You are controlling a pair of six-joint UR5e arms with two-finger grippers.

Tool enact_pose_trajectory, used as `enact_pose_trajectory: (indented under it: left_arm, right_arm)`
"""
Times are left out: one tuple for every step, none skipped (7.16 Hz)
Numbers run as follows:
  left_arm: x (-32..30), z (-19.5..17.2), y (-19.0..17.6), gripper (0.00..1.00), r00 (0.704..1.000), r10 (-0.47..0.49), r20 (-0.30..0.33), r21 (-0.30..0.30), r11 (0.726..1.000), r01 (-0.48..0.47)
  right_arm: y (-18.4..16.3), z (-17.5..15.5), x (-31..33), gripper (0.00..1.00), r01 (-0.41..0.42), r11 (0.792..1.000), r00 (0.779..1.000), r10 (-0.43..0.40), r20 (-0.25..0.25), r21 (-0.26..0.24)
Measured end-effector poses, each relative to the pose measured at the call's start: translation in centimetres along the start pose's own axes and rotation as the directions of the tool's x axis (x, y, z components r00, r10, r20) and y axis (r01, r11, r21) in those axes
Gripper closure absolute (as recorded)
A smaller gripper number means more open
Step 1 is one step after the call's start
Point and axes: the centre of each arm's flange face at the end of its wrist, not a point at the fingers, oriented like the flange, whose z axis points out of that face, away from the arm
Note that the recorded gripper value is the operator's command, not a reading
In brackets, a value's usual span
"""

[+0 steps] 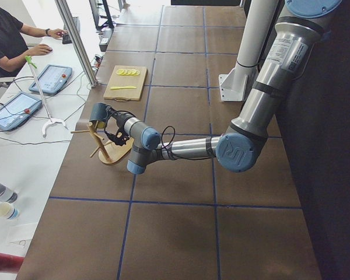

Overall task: Hang cup on storage rack
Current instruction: 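Move the mug up to the rack and hook its handle onto a peg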

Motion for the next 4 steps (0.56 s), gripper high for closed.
enact_pose_trajectory:
  left_arm:
    - [-0.18,-0.02,-0.42,0.94,1.000,-0.002,0.003,0.007,1.000,0.002]
    - [-0.25,0.07,-0.75,0.92,1.000,-0.003,0.005,0.013,1.000,0.003]
    - [-0.37,0.11,-1.03,0.92,1.000,-0.004,0.006,0.015,1.000,0.004]
    - [-0.57,0.00,-1.31,0.90,1.000,-0.004,0.009,0.016,1.000,0.004]
  right_arm:
    - [0.01,-0.13,-0.03,0.00,0.000,1.000,1.000,0.000,0.001,0.002]
    - [0.04,-0.32,-0.11,0.00,0.001,1.000,1.000,-0.001,0.001,0.005]
    - [0.10,-0.57,-0.28,0.00,0.002,1.000,1.000,-0.002,0.002,0.008]
    - [0.14,-0.77,-0.41,0.00,0.003,1.000,1.000,-0.003,0.003,0.011]
